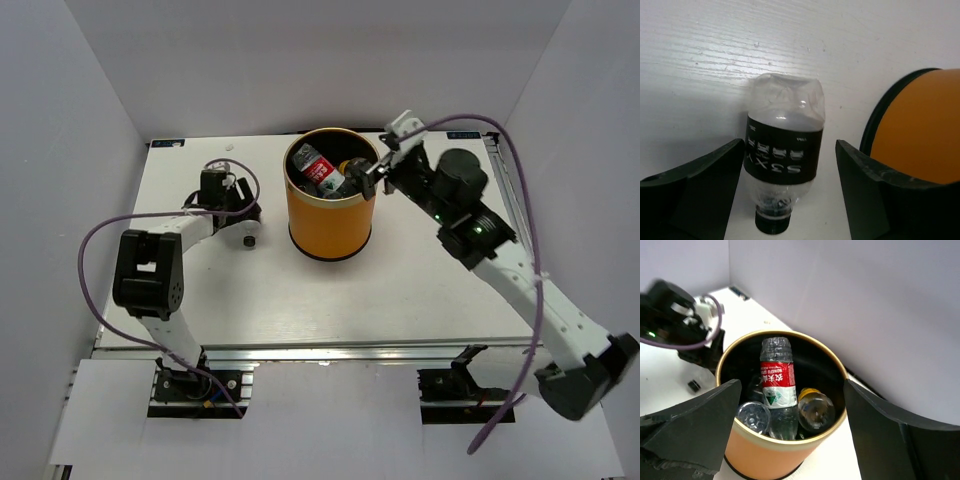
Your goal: Put the plastic bottles in the bin
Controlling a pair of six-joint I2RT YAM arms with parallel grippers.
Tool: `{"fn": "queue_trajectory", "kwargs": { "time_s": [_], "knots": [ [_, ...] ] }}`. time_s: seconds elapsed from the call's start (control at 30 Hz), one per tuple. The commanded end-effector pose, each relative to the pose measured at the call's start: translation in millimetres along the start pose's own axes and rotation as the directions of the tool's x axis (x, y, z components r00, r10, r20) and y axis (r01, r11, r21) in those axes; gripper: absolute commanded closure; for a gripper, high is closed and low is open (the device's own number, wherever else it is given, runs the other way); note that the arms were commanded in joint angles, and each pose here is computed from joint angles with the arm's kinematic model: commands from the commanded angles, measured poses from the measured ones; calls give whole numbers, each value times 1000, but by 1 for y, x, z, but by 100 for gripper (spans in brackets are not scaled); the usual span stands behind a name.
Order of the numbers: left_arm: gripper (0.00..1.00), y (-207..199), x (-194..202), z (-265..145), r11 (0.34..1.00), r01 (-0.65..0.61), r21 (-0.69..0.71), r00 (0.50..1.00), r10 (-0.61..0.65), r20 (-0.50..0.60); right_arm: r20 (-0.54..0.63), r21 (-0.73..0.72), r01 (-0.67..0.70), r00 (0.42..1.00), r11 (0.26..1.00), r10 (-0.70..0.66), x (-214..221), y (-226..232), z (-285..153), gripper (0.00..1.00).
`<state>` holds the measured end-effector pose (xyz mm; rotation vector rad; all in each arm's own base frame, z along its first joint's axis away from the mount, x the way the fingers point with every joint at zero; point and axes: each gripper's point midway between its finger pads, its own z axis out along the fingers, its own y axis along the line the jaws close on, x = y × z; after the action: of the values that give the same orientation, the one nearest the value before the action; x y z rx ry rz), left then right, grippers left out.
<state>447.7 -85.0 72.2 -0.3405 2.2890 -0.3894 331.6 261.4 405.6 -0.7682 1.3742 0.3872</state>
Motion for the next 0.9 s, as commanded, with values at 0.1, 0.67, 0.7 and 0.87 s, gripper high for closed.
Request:
{"fn": "queue_trajectory", "kwargs": {
  "time_s": [0.1,0.67,0.7,0.87],
  "knots": [
    [48,15,-13,21,995,8,-97,1000,-7,13,131,135,-63,990,989,45,-20,-16,-61,11],
    [85,-203,-210,-274,892,-272,360,679,-87,729,-119,727,-120,948,676,296,146,-87,-154,11],
    [85,-229,-201,-282,859,-318,402,694,-78,716,-112,724,-128,948,678,298,147,-87,-155,11],
    [84,-305,-181,-270,752,-436,495,740,-14,672,-109,710,-138,947,690,302,148,-83,-161,11]
  ]
}}
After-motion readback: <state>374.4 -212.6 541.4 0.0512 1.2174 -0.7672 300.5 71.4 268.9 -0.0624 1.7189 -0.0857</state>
